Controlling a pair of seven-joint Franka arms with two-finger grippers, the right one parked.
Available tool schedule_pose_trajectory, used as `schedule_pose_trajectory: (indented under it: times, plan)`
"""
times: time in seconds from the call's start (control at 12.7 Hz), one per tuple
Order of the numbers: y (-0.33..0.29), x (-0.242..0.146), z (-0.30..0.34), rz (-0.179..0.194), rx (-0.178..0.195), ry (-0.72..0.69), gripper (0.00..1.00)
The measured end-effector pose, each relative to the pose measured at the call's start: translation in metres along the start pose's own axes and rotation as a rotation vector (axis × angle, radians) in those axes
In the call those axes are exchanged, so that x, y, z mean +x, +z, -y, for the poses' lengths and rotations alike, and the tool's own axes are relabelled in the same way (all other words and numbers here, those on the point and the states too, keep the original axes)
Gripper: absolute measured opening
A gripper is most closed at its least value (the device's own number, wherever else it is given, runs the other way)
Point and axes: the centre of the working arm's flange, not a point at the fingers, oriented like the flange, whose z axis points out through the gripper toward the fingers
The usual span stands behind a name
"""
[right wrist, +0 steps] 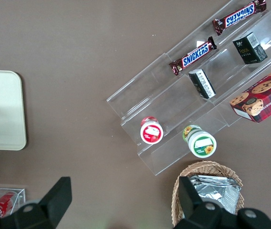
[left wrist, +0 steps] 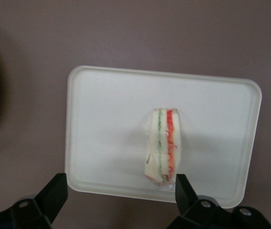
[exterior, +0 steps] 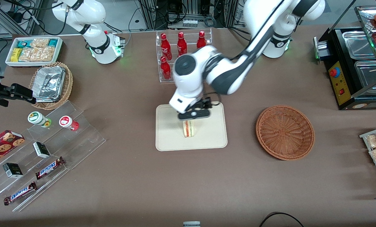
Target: Place sandwich from basket to tray
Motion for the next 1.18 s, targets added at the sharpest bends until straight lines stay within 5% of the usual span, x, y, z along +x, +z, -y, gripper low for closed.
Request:
schedule_pose_trajectory:
  times: [0.47,1.18]
  plan:
    - [-0.121,0.034,0.142,0.106,0.049,0.074,1.0]
    - [-0.186,0.068,0.301,0.15,0.039,0.177,1.0]
